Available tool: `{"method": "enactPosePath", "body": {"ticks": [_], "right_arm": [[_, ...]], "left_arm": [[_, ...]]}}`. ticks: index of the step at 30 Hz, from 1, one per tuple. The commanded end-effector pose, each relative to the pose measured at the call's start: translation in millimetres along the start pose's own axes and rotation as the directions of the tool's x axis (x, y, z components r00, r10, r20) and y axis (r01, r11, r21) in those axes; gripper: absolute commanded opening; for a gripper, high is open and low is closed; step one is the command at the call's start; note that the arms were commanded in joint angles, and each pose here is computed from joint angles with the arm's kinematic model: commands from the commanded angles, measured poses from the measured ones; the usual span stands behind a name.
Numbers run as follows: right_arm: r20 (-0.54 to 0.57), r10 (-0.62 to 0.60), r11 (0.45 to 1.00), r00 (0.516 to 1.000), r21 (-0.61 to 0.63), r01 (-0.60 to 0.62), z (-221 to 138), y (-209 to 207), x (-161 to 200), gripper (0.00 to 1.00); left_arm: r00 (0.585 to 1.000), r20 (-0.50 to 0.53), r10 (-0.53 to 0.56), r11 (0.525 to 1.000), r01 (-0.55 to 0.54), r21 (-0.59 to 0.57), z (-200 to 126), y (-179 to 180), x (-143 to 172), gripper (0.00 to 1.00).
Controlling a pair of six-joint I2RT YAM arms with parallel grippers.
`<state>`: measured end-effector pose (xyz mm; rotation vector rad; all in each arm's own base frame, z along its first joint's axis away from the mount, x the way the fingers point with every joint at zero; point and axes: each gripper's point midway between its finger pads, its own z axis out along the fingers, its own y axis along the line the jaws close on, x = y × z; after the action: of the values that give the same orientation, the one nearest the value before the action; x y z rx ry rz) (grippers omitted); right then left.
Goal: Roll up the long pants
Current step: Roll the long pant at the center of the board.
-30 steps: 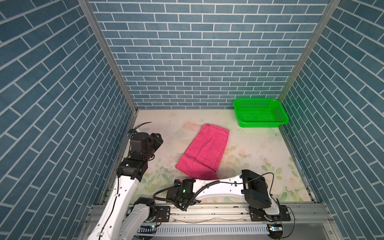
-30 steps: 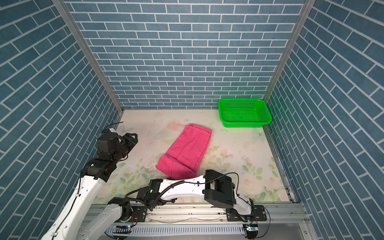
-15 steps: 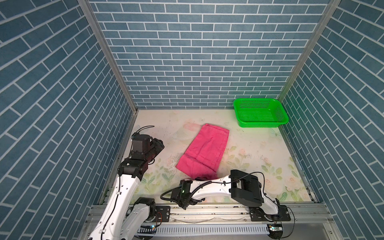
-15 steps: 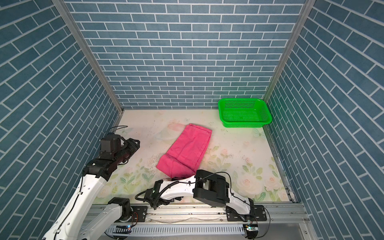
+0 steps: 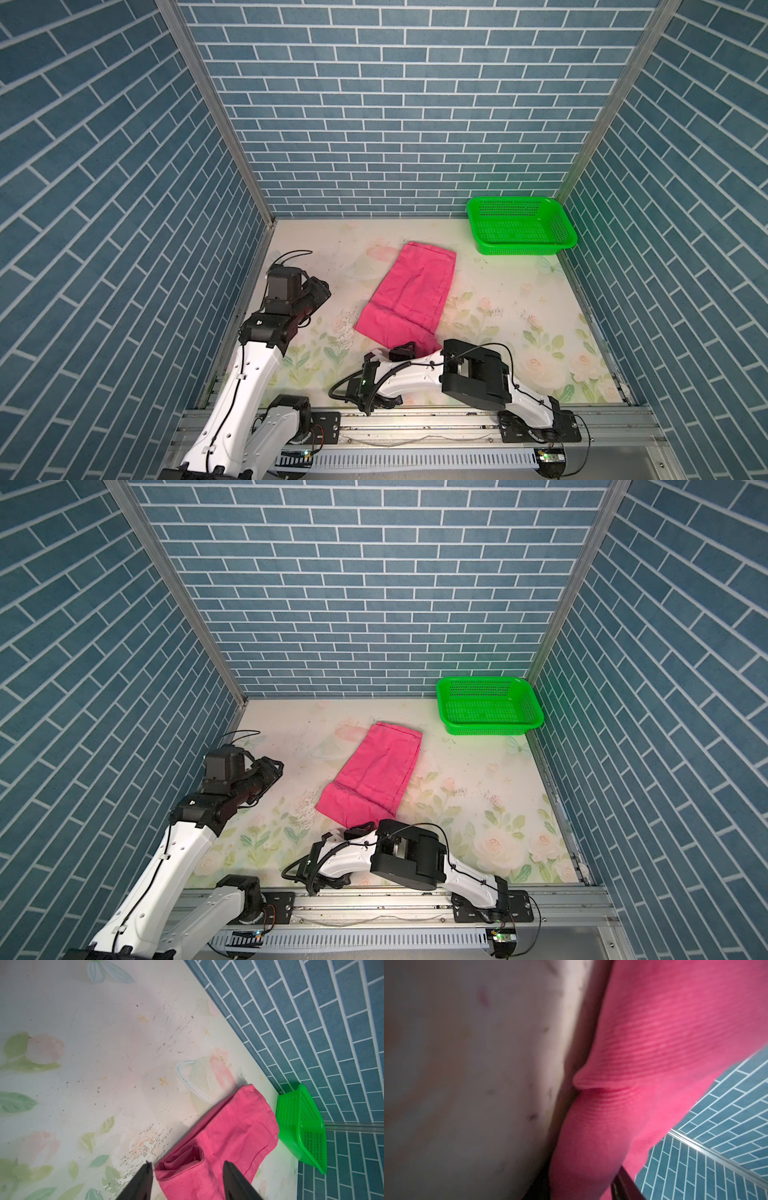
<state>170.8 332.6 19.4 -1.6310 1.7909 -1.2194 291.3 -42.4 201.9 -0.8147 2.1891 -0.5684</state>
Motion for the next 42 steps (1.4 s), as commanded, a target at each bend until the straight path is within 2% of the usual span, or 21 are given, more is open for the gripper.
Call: {"method": "enactPosePath", "body": {"ticks": [1,2,3,7,10,12,15,19,23,30,37,42], "right_arm": [[-0.069,0.077,0.967,0.995,-0.238,-0.091,35,67,-4,0.14],[-0.074,0.089,0.962,0.993,-0.251,-0.104,36,66,-2,0.02],[-0.075,0.099,0.956,0.992,-0.268,-0.116,35,65,0,0.00],[-0.069,0.137,0.916,0.988,-0.371,-0.153,21,63,5,0.00],[-0.036,0.158,0.838,0.987,-0.523,-0.153,-8,63,4,0.00],[0.016,0.193,0.744,0.981,-0.654,-0.135,-40,55,-1,0.00],[0.069,0.222,0.610,0.973,-0.788,-0.083,-85,41,-2,0.00],[0.096,0.216,0.436,0.972,-0.900,-0.008,-128,28,6,0.00],[0.079,0.208,0.259,0.975,-0.966,0.023,-149,21,17,0.00],[-0.001,0.243,-0.056,0.970,-0.998,0.013,-155,0,34,0.00],[-0.100,0.353,-0.351,0.930,-0.936,0.033,-157,-46,36,0.00],[-0.175,0.425,-0.511,0.888,-0.856,0.075,-157,-84,33,0.00]], "left_arm": [[1.000,-0.007,0.024,1.000,-0.024,0.011,5,-2,-1,0.59],[1.000,-0.011,0.027,1.000,-0.027,0.014,5,-2,-1,0.59],[0.999,-0.019,0.027,1.000,-0.027,0.015,7,-2,1,0.59],[0.999,-0.029,0.030,0.999,-0.029,0.014,11,1,5,0.59],[0.999,-0.029,0.032,0.999,-0.032,0.008,11,5,8,0.59],[0.999,-0.023,0.035,0.999,-0.035,0.008,9,6,8,0.59],[0.999,-0.021,0.043,0.999,-0.043,0.004,7,8,8,0.59],[0.999,-0.024,0.044,0.999,-0.044,0.009,7,9,11,0.59],[0.999,-0.028,0.046,0.999,-0.045,0.014,6,10,13,0.59],[0.995,-0.064,0.082,0.996,-0.081,0.023,2,9,19,0.59],[0.991,-0.080,0.109,0.994,-0.108,0.027,-7,10,25,0.59],[0.992,-0.093,0.081,0.996,-0.077,0.050,-5,13,33,0.59]]}}
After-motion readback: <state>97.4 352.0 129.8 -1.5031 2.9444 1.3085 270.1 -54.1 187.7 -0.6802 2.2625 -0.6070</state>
